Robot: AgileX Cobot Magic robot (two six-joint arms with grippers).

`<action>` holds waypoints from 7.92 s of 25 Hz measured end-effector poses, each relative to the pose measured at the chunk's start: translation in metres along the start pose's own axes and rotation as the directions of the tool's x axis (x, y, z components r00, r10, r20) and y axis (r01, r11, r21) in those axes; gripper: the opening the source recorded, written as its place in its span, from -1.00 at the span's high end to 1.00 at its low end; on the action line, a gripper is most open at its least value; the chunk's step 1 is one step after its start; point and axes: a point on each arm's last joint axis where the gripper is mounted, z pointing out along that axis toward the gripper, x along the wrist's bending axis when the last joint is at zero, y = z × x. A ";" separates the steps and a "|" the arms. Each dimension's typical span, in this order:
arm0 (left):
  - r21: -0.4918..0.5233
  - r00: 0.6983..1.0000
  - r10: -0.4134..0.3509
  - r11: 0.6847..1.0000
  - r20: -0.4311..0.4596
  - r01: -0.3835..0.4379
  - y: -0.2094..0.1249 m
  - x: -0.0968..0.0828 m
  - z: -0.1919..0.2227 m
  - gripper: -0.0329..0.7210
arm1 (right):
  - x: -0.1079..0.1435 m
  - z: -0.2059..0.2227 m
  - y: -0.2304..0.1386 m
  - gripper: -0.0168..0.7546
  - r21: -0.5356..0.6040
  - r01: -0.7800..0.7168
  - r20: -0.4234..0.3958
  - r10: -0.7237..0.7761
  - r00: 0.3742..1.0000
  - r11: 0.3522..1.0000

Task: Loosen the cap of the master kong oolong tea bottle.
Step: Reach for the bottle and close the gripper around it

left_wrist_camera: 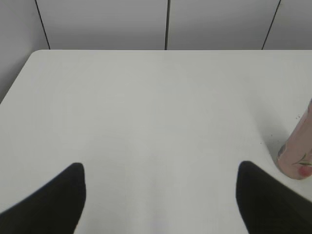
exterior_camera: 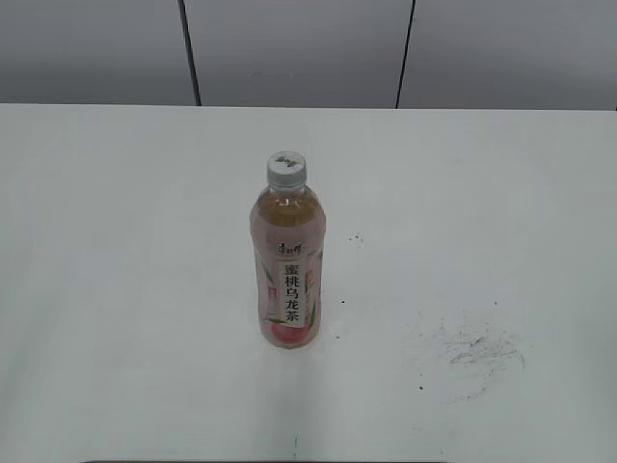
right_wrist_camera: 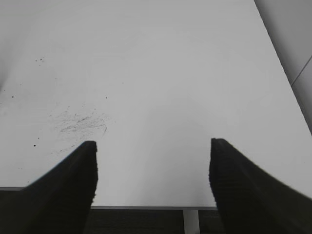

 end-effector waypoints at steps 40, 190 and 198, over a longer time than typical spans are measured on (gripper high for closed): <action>-0.010 0.997 -0.027 1.000 0.073 0.028 0.024 -0.005 0.024 -0.36 | 0.000 0.000 0.000 -0.43 0.000 0.000 0.000 0.000 1.000 1.000; -0.229 0.283 0.254 0.966 0.925 -0.117 -0.060 -0.189 0.322 -0.28 | 0.000 0.001 0.000 -0.43 0.005 -0.007 -0.001 0.007 1.000 1.000; -0.229 0.283 0.254 0.966 0.925 -0.117 -0.060 -0.189 0.322 -0.28 | 0.002 0.001 0.001 -0.43 0.003 -0.017 -0.019 0.017 1.000 1.000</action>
